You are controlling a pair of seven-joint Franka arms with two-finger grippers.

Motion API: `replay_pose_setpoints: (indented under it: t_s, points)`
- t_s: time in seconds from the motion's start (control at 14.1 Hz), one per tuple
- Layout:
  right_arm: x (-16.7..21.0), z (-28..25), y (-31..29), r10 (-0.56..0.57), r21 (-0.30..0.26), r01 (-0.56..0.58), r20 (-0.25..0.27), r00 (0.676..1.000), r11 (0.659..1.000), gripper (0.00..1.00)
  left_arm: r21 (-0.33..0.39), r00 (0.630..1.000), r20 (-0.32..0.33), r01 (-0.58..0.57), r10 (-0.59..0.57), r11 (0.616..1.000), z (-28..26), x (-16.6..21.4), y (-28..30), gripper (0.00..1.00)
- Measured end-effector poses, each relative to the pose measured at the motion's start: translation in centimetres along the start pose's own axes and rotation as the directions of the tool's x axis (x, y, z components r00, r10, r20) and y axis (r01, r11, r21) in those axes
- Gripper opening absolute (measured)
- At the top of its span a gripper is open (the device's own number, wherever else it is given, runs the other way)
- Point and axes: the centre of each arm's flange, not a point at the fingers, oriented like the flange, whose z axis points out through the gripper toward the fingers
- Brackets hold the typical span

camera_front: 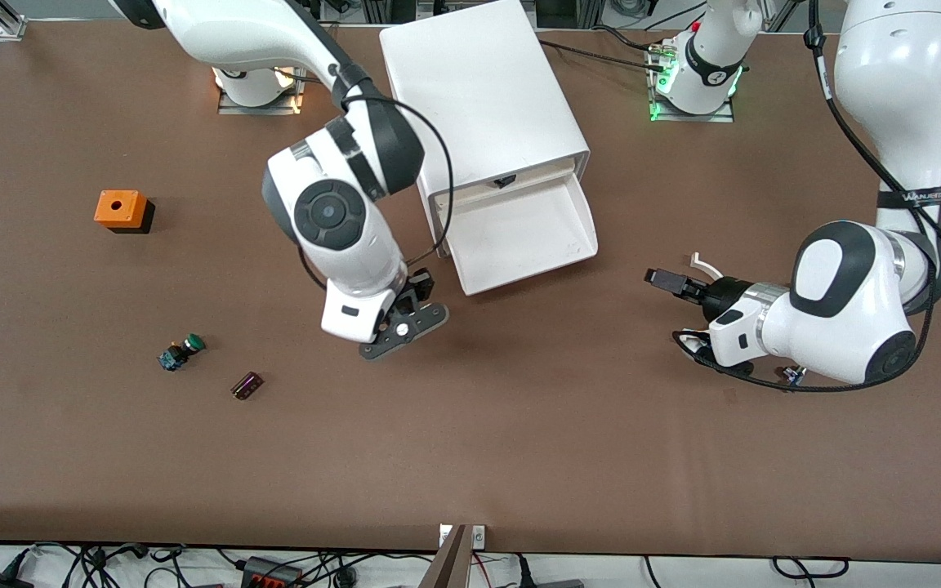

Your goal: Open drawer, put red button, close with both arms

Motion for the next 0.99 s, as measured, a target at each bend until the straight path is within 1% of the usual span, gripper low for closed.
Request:
replay_pose_setpoints:
  t_s: [0.07, 0.14, 0.21, 0.28, 0.42, 0.64, 0.71, 0.99]
  points:
    - [0.2, -0.5, -1.0, 0.005, 0.017, -0.005, -0.031, 1.000, 1.000, 0.41, 0.086, 1.000, 0.002, 0.011, -0.011, 0.996, -0.5, -0.3, -0.7, 1.00]
    - [0.4, -0.9, -2.3, 0.016, 0.035, -0.014, -0.061, 0.998, 0.999, 0.41, 0.151, 1.000, -0.003, 0.022, -0.022, 0.988, -1.3, -0.7, -1.3, 1.00]
    - [0.5, -1.1, -3.9, 0.021, 0.048, -0.017, -0.083, 0.996, 0.999, 0.41, 0.188, 0.999, -0.020, 0.032, -0.029, 0.982, -2.3, -0.9, -1.7, 1.00]
    - [0.3, -1.1, -5.7, 0.020, 0.056, -0.015, -0.093, 0.995, 0.998, 0.41, 0.208, 0.998, -0.045, 0.045, -0.036, 0.977, -3.6, -1.1, -2.2, 1.00]
    - [-0.2, -0.7, -9.5, 0.005, 0.067, 0.002, -0.097, 0.995, 0.998, 0.41, 0.207, 0.993, -0.095, 0.086, -0.067, 0.975, -4.9, -1.3, -4.9, 1.00]
    - [-1.3, 1.1, -14.4, -0.008, 0.075, 0.014, -0.082, 0.997, 0.997, 0.41, 0.190, 0.981, -0.161, 0.139, -0.109, 0.972, -3.9, 0.4, -9.8, 1.00]
    - [-1.6, 1.9, -15.3, -0.017, 0.074, 0.022, -0.071, 0.997, 0.997, 0.41, 0.189, 0.979, -0.173, 0.144, -0.111, 0.971, -3.4, 1.0, -10.5, 1.00]
    - [-2.0, 5.1, -16.4, -0.031, 0.065, 0.033, -0.029, 0.999, 0.997, 0.41, 0.194, 0.978, -0.179, 0.138, -0.104, 0.971, -2.8, 1.7, -10.3, 1.00]
